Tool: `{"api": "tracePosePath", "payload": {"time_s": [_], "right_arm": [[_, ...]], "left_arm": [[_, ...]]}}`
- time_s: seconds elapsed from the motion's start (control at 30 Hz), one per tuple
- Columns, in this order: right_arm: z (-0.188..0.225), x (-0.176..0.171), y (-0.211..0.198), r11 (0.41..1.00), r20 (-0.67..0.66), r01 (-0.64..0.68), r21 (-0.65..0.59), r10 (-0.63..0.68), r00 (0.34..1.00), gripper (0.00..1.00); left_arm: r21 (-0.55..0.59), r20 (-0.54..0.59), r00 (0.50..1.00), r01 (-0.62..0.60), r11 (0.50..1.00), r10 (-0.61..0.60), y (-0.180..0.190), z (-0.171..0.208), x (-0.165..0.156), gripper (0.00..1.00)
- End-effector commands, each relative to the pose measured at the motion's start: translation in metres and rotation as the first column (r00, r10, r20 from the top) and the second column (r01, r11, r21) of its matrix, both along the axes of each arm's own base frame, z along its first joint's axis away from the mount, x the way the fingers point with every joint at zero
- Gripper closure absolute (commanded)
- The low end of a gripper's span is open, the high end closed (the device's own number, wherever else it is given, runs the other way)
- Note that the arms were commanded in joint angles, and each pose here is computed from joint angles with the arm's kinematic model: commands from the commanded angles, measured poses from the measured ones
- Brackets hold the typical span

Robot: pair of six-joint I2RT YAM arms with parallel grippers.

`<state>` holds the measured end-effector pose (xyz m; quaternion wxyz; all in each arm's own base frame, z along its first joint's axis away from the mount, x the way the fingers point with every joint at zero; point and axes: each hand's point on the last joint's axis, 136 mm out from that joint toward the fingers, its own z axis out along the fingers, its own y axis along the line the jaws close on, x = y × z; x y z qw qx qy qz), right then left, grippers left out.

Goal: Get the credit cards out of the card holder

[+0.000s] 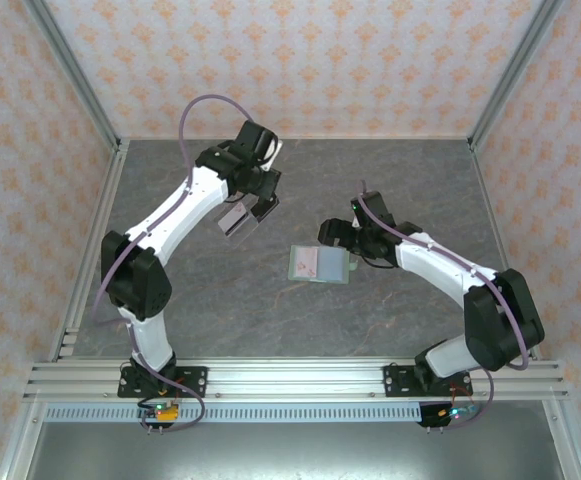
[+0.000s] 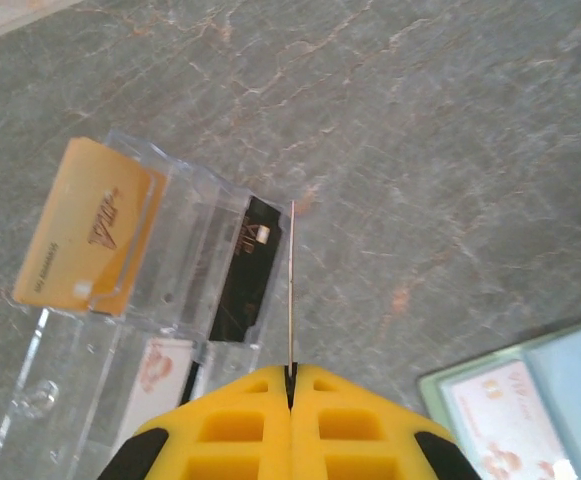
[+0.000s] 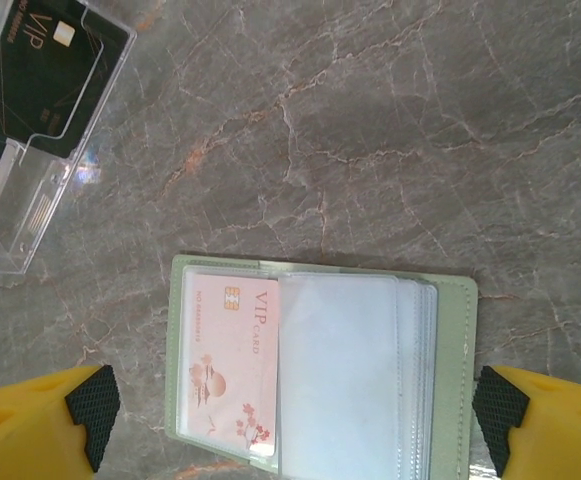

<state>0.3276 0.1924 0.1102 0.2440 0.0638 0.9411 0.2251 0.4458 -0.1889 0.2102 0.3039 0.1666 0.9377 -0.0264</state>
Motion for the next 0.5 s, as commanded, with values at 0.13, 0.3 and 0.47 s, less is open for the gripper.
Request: {"api": "tracePosePath", "payload": {"time_s": [0.13, 0.3, 0.47], "right_arm": [[0.004, 0.005, 0.001, 1.000, 0.027, -0.014, 0.007, 0.014, 1.000, 0.05], [0.004, 0.005, 0.003, 1.000, 0.027, -0.021, 0.011, 0.021, 0.999, 0.05], [0.005, 0.005, 0.003, 1.000, 0.026, -0.022, 0.012, 0.022, 0.999, 0.05]], "left_arm": [[0.020, -0.116, 0.983, 0.144, 0.989, -0.140, 0.011, -0.041, 0.019, 1.00], [0.022, -0.141, 0.979, 0.152, 0.988, -0.147, 0.011, -0.058, 0.030, 1.00], [0.060, -0.178, 0.973, 0.159, 0.985, -0.147, 0.014, -0.073, 0.037, 1.00]]}}
